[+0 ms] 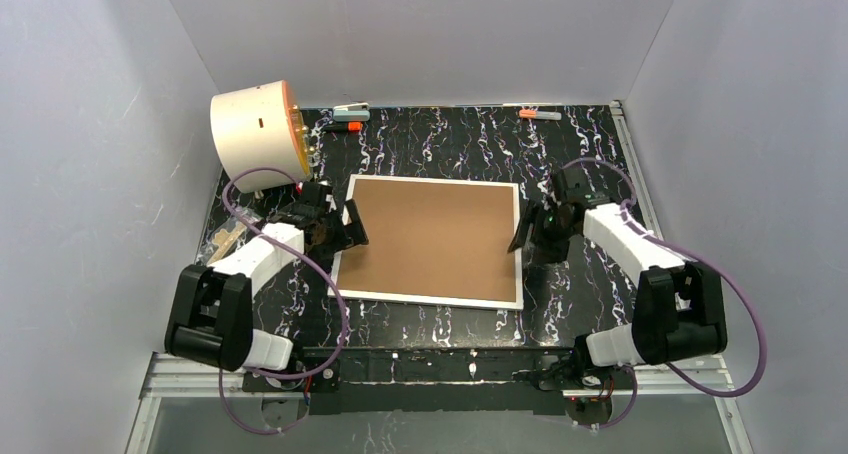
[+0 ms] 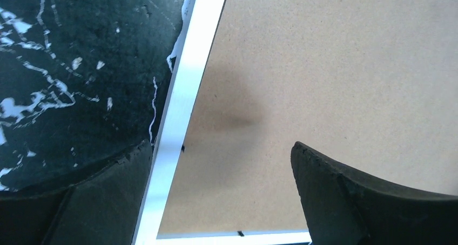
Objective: Put the photo into the frame
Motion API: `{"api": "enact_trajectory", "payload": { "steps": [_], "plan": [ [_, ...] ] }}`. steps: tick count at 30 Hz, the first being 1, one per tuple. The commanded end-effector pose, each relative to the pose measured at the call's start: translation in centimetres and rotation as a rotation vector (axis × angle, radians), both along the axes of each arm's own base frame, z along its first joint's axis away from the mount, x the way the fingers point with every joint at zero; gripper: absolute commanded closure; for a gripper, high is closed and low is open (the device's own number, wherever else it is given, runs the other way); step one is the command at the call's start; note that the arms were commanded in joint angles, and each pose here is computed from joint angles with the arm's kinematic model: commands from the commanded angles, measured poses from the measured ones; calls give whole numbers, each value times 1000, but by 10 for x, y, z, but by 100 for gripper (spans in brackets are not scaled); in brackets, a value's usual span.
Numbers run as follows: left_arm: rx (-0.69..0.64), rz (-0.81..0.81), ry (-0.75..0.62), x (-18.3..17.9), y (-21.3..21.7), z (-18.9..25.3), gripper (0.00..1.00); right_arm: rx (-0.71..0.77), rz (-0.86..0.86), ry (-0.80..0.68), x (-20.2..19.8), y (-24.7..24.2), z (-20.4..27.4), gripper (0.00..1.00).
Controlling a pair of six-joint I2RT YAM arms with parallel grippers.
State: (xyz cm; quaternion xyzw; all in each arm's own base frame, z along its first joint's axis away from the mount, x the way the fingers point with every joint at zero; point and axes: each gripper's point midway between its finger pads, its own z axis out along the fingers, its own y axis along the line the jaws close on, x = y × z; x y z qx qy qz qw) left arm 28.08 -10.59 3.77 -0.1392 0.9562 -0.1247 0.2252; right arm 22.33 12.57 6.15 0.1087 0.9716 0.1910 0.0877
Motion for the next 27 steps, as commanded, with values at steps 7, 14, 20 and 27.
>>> {"api": "enact_trajectory", "payload": {
  "steps": [7, 14, 20, 27],
  "plan": [
    [31, 87, 86, -59, 24, 46, 2, -21, -44, -329, 175, 11, 50, 22],
    [-173, -28, 251, -126, -14, 43, 2, 71, -8, -336, 231, 40, 36, 21],
    [-195, -59, 341, -151, -34, 18, 2, 92, 45, -392, 267, 54, 20, 21],
    [-235, -65, 348, -150, -51, 0, 2, 163, 158, -306, 253, 71, -7, 21]
  ]
}}
